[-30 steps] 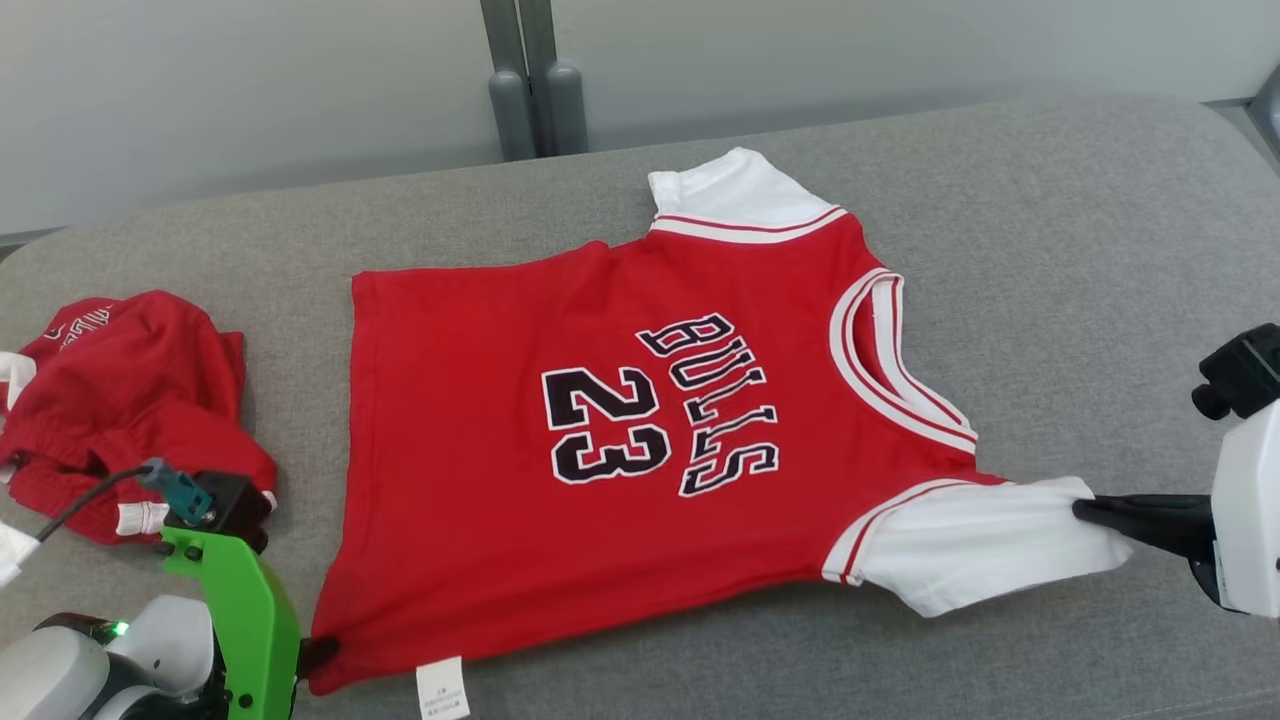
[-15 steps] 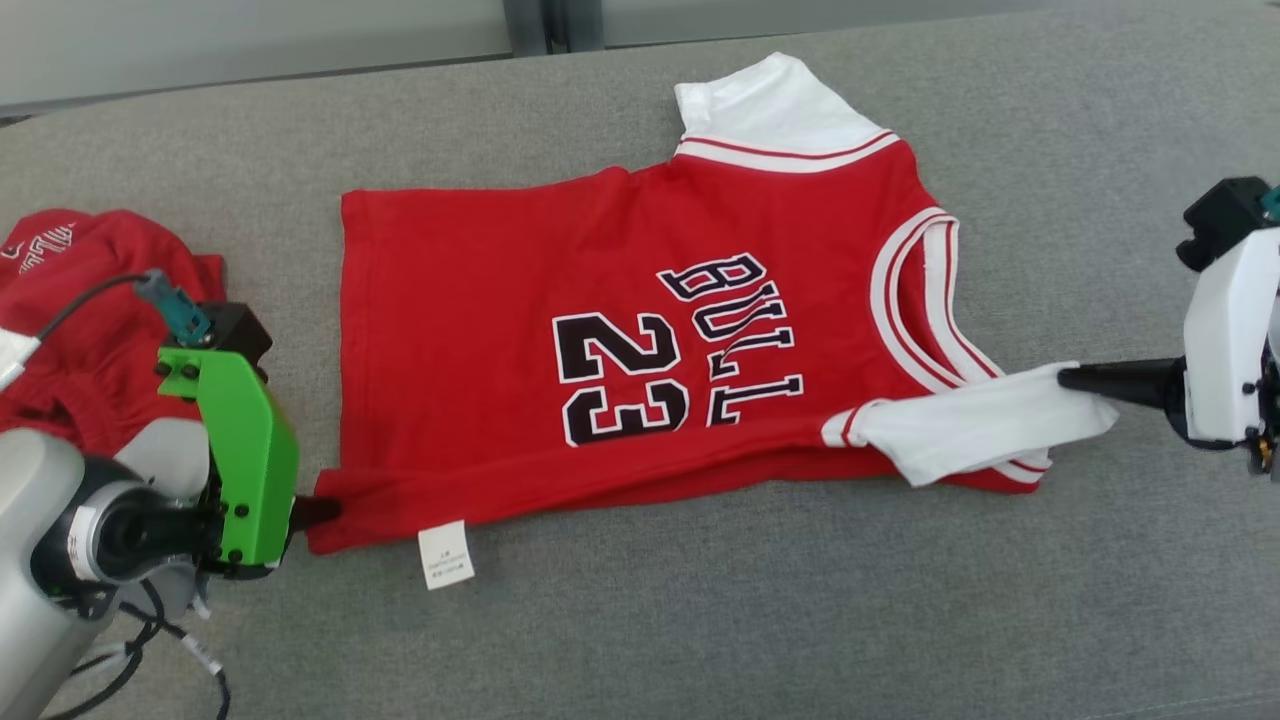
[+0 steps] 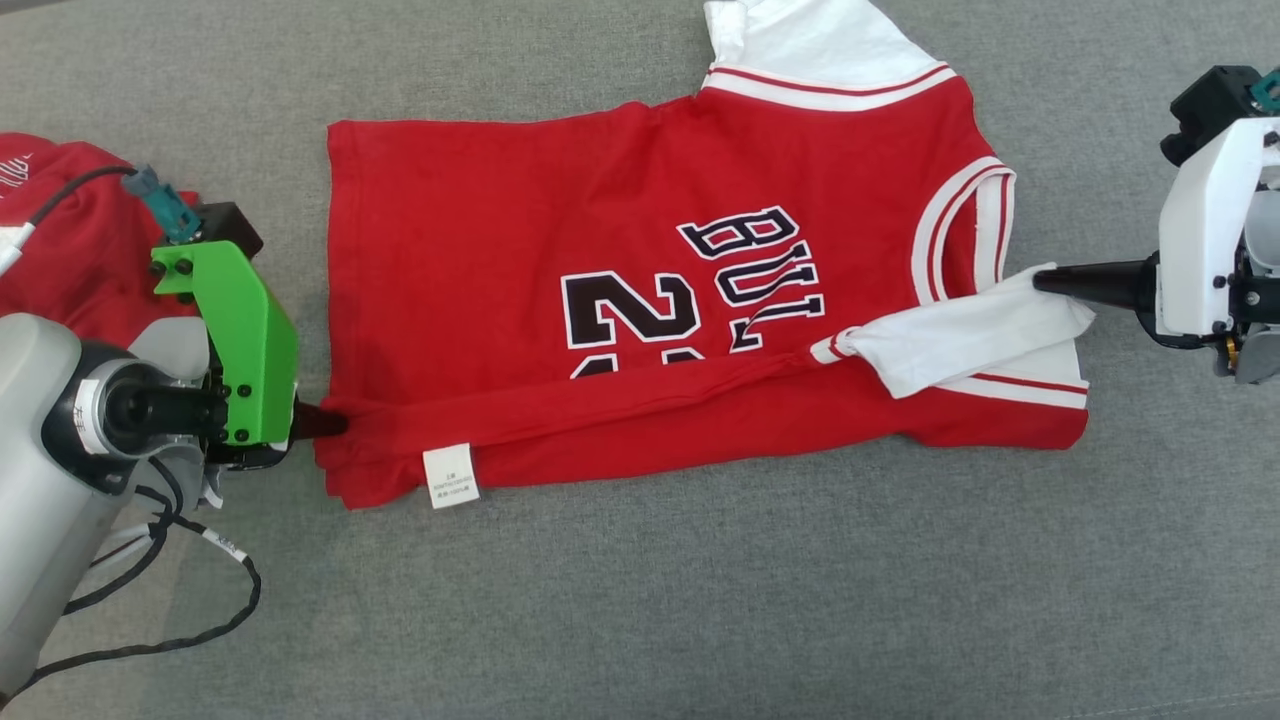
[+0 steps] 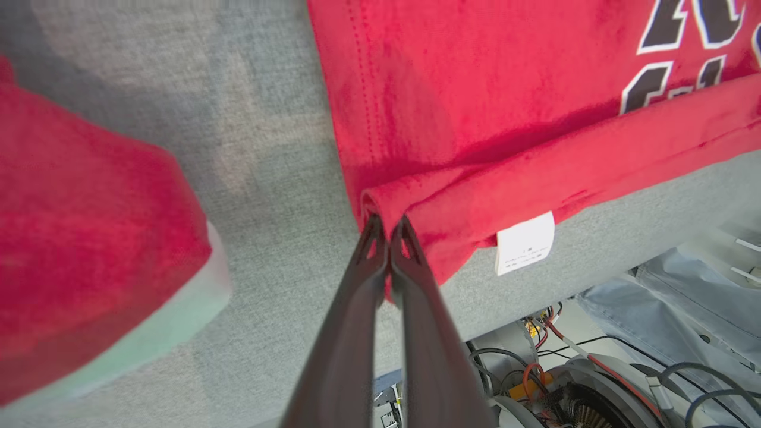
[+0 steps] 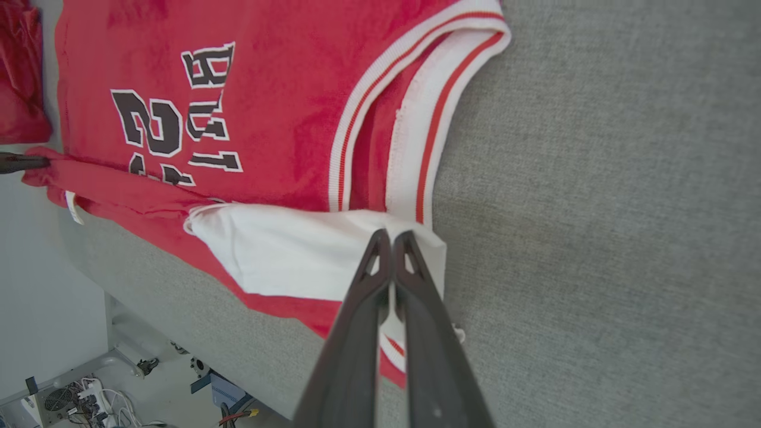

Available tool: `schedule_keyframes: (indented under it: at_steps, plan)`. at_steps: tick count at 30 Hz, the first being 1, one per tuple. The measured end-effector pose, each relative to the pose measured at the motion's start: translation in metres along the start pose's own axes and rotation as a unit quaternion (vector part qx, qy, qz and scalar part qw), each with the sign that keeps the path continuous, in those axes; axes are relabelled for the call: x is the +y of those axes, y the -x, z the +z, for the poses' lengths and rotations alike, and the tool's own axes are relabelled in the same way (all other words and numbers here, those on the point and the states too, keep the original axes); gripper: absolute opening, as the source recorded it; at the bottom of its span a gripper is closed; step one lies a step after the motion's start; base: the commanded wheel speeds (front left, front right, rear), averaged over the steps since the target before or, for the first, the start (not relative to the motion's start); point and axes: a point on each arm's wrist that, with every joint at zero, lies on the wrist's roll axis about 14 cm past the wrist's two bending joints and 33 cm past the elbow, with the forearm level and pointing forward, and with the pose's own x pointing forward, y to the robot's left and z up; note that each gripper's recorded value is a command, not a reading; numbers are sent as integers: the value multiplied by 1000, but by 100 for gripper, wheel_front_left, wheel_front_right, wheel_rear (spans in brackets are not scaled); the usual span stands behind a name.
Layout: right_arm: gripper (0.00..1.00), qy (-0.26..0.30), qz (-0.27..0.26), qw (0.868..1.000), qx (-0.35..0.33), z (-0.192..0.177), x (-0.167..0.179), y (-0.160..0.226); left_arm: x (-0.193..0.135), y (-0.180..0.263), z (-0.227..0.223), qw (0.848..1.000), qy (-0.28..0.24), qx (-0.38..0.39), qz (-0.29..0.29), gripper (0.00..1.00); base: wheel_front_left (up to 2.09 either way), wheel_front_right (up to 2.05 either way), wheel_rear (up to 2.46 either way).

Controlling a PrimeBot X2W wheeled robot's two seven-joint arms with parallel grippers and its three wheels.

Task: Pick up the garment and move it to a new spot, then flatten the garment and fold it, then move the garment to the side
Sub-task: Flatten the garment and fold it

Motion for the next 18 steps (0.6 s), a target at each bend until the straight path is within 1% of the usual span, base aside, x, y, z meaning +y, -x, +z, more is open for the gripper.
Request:
schedule_keyframes:
  at_steps: [1, 2, 4, 5, 6, 7, 11, 14, 15, 18]
  plan:
    - [26, 0, 1, 1000, -2, 1, 1, -1, 0, -1, 2, 1000, 0, -2, -1, 13, 0, 0, 0]
    - [31, -1, 1, 1000, -5, 1, 1, -1, 0, -2, 5, 1000, 1, -4, -3, 30, 0, 0, 0]
    - [38, -3, 1, 1000, -11, 2, 1, -1, 0, -2, 9, 1000, 7, -13, -5, 38, 0, 0, 0]
    - [46, -3, 0, 1000, -16, 3, 1, 0, -1, -2, 13, 1000, 7, -20, -7, 47, 0, 0, 0]
    - [78, -5, 0, 1000, -23, 6, 1, 1, -1, 0, 16, 999, 7, -30, -7, 83, 0, 0, 0]
    - [100, -6, 0, 999, -33, 8, 1, 2, -1, 1, 19, 999, 8, -36, -7, 100, 0, 0, 0]
    - [100, -8, 8, 997, -76, 20, 9, 8, -5, 6, 25, 998, -1, -60, -10, 100, 0, 0, 0]
    - [100, -4, 23, 991, -130, 34, 21, 18, -8, 19, 37, 994, -25, -107, -5, 100, 0, 0, 0]
    - [100, -1, 25, 989, -148, 38, 24, 21, -8, 24, 42, 991, -37, -129, -1, 100, 0, 0, 0]
    - [100, 2, 40, 976, -215, 51, 37, 34, -12, 47, 60, 975, -72, -209, 12, 100, 0, 0, 0]
